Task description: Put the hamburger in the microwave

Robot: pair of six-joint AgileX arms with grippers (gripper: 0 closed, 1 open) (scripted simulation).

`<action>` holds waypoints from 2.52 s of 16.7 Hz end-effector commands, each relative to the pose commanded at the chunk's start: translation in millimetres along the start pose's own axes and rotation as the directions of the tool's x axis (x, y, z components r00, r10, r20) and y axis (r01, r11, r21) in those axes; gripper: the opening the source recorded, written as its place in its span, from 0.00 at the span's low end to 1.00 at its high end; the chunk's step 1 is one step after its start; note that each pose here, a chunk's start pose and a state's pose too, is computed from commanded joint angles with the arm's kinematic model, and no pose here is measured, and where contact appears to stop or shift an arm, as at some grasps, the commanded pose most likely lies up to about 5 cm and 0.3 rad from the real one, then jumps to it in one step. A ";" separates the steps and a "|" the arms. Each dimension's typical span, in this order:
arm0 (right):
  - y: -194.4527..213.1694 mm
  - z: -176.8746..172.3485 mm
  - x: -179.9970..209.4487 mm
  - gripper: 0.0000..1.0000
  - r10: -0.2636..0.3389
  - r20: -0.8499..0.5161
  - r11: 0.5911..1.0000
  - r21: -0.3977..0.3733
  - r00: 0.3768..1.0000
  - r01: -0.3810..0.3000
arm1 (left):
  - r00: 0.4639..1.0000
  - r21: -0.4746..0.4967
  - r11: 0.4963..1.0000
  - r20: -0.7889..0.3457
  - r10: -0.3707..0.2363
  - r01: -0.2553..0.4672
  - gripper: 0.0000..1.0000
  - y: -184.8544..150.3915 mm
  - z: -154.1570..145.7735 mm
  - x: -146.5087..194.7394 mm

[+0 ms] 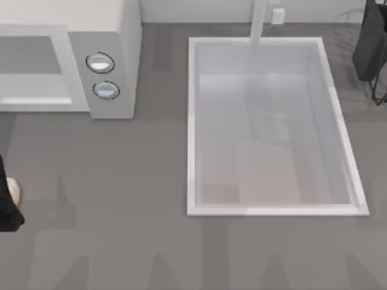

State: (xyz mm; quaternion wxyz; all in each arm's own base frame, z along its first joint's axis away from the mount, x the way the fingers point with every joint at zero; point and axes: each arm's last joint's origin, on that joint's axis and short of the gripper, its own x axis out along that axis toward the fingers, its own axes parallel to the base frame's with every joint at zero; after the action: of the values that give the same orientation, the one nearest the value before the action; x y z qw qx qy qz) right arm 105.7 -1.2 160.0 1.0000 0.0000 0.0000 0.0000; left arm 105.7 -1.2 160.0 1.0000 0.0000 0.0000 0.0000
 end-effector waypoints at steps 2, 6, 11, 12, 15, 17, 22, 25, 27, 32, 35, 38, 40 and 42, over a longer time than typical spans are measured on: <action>0.0 0.0 0.0 1.00 0.000 0.000 1.000 0.000 1.000 0.000 | 1.000 0.000 1.000 0.000 0.000 0.000 1.00 0.0 0.0 0.0; 0.0 0.0 0.0 1.00 0.000 0.000 1.000 0.000 1.000 0.000 | 0.997 0.004 1.000 -0.082 0.010 -0.010 1.00 1.1 16.7 1.8; 0.0 0.0 0.0 1.00 0.000 0.000 1.000 0.000 1.000 0.000 | 0.923 0.014 1.000 -0.384 0.028 -0.025 1.00 4.6 52.8 26.6; 0.0 0.0 0.0 1.00 0.000 0.000 1.000 0.000 1.000 0.000 | 0.883 0.015 1.000 -0.467 0.031 -0.027 1.00 5.7 57.6 37.1; 0.0 0.0 0.0 1.00 0.000 0.000 1.000 0.000 1.000 0.000 | 0.703 0.014 0.999 -0.711 0.034 -0.034 1.00 10.5 61.6 77.2; 0.0 0.0 0.0 1.00 0.000 0.000 1.000 0.000 1.000 0.000 | 0.555 0.011 0.999 -0.831 0.031 -0.039 1.00 14.6 58.1 105.4; 0.0 0.0 0.0 1.00 0.000 0.000 1.000 0.000 1.000 0.000 | 0.219 0.005 0.999 -0.976 0.016 -0.054 1.00 26.8 38.1 168.6; 0.0 0.0 0.0 1.00 0.000 0.000 1.000 0.000 1.000 0.000 | 0.077 0.002 0.998 -0.997 0.006 -0.061 1.00 33.4 21.8 197.1; 0.0 0.0 0.0 1.00 0.000 0.000 1.000 0.000 1.000 0.000 | 0.026 0.001 0.998 -1.000 0.003 -0.065 1.00 36.4 15.6 209.0; 0.0 0.0 0.0 1.00 0.000 0.000 1.000 0.000 1.000 0.000 | -0.002 0.001 0.998 -1.000 0.000 -0.067 1.00 38.1 11.5 215.7; 0.0 0.0 0.0 1.00 0.000 0.000 1.000 0.000 1.000 0.000 | 0.000 0.000 0.998 -1.000 0.000 -0.062 1.00 36.3 11.2 215.1; 0.0 0.0 0.0 1.00 0.000 0.000 1.000 0.000 1.000 0.000 | -0.001 0.000 0.998 -1.000 0.000 -0.067 1.00 35.1 -2.2 210.2; 0.0 0.0 0.0 1.00 0.000 0.000 1.000 0.000 1.000 0.000 | -0.001 0.000 0.998 -1.000 0.000 -0.068 1.00 34.1 -17.8 207.3; 0.0 0.0 0.0 1.00 0.000 0.000 1.000 0.000 1.000 0.000 | -0.003 0.000 0.998 -1.000 0.000 -0.068 1.00 34.1 -35.4 206.6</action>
State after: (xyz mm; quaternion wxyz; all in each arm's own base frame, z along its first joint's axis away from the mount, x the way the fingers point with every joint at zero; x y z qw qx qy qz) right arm 105.7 -1.2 160.0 1.0000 0.0000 0.0000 0.0000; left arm 312.3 33.0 124.6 0.7056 -0.0238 0.7078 0.0240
